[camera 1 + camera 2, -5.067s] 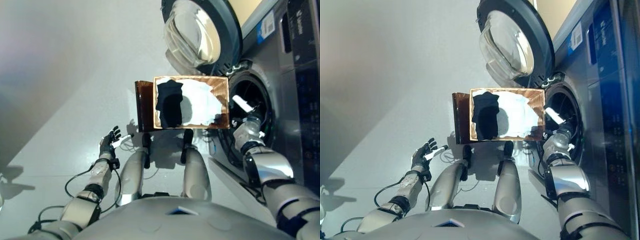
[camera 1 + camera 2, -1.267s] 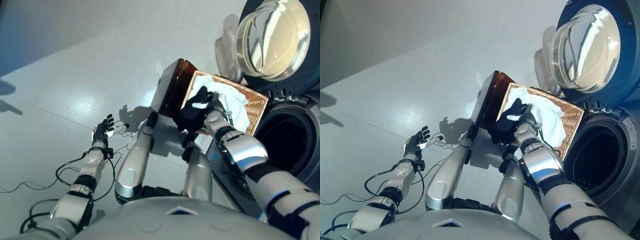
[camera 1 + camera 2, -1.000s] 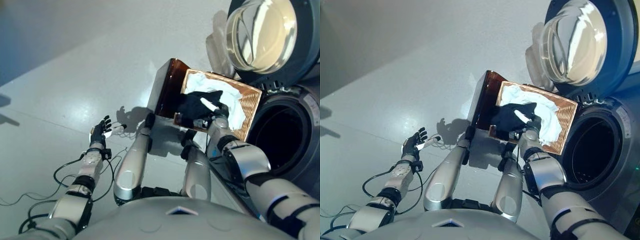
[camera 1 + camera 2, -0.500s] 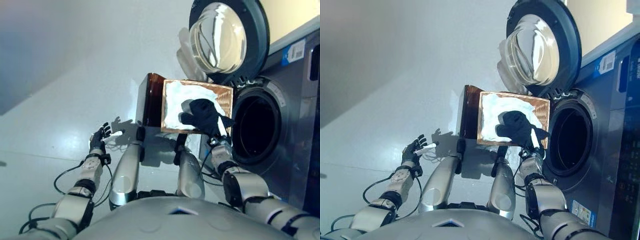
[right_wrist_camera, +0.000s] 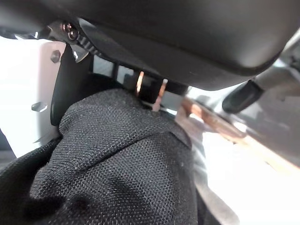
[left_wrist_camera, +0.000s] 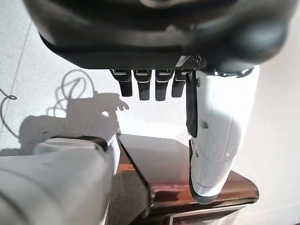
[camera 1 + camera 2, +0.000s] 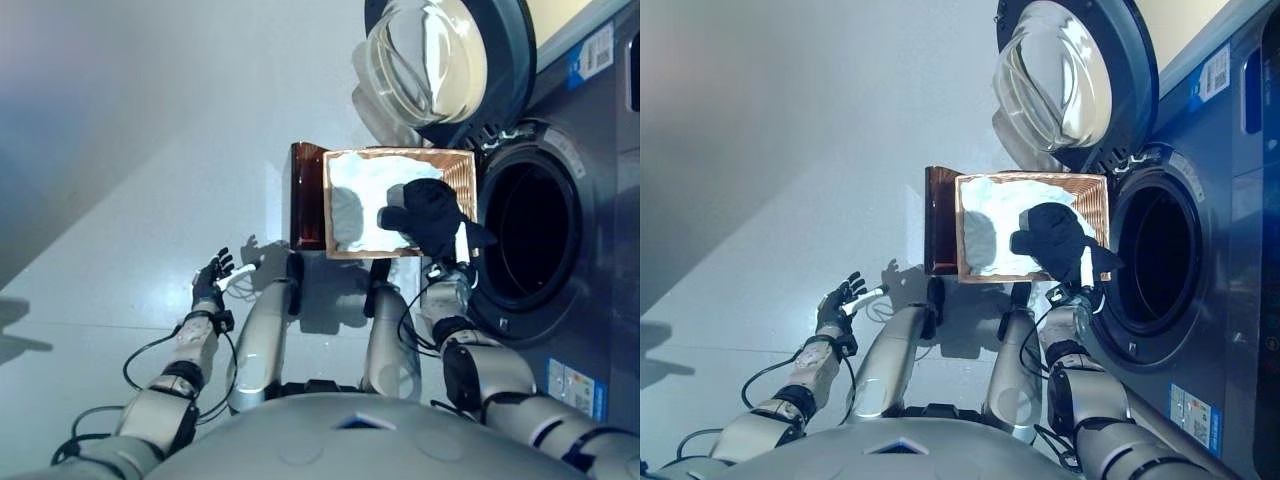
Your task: Pick up the clothes and place them into the washing machine
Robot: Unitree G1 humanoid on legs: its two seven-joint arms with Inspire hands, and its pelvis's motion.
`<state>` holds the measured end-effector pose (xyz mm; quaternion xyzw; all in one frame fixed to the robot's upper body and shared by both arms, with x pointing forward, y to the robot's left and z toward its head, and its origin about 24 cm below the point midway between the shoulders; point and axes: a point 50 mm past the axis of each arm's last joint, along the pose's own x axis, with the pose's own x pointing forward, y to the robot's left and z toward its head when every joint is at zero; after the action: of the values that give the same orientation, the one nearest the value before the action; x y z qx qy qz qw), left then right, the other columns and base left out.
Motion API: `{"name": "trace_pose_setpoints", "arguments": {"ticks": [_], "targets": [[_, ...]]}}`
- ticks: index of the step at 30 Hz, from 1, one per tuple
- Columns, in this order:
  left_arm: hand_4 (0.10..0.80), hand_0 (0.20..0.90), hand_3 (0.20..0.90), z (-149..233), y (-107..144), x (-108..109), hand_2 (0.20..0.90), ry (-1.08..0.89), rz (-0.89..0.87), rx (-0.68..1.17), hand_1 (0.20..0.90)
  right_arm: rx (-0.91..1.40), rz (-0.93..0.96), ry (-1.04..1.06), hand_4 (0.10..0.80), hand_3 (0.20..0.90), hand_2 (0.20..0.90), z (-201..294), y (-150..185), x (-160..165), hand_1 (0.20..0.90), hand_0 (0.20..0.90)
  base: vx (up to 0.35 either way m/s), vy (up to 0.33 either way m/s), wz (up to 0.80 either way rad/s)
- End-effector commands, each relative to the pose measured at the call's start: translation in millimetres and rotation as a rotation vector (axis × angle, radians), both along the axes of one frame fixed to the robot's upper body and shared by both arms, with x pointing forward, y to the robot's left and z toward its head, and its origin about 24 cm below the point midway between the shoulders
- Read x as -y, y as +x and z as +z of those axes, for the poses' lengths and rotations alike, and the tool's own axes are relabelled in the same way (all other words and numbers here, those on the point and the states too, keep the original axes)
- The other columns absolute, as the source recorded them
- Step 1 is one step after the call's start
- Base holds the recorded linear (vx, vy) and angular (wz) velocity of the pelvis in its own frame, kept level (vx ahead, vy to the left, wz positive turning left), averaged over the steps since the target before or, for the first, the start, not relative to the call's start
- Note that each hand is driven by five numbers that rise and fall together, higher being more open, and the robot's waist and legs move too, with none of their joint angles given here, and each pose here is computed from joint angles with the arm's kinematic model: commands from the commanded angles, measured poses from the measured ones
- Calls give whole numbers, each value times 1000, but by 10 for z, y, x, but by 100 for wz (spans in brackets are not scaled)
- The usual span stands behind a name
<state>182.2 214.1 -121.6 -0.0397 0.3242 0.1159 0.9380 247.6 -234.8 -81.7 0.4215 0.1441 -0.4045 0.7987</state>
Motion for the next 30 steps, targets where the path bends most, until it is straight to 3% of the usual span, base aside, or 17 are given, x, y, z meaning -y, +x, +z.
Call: {"name": "trace_pose_setpoints", "arguments": {"ticks": [1, 13, 30], "targets": [[800, 900, 900, 42, -11, -80, 900, 15, 36, 53, 900, 181, -124, -104, 300, 200, 200, 341, 154, 239, 200, 200, 46, -49, -5], [800, 900, 900, 7, -124, -48, 900, 10, 12, 41, 900, 256, -217, -168, 300, 200, 200, 653, 324, 491, 200, 200, 2, 5, -7], [800, 900, 900, 188, 41, 20, 900, 3, -77, 166, 900, 437, -512, -183, 300, 200, 200, 1621, 635, 1221, 200, 200, -46, 16, 3]]}}
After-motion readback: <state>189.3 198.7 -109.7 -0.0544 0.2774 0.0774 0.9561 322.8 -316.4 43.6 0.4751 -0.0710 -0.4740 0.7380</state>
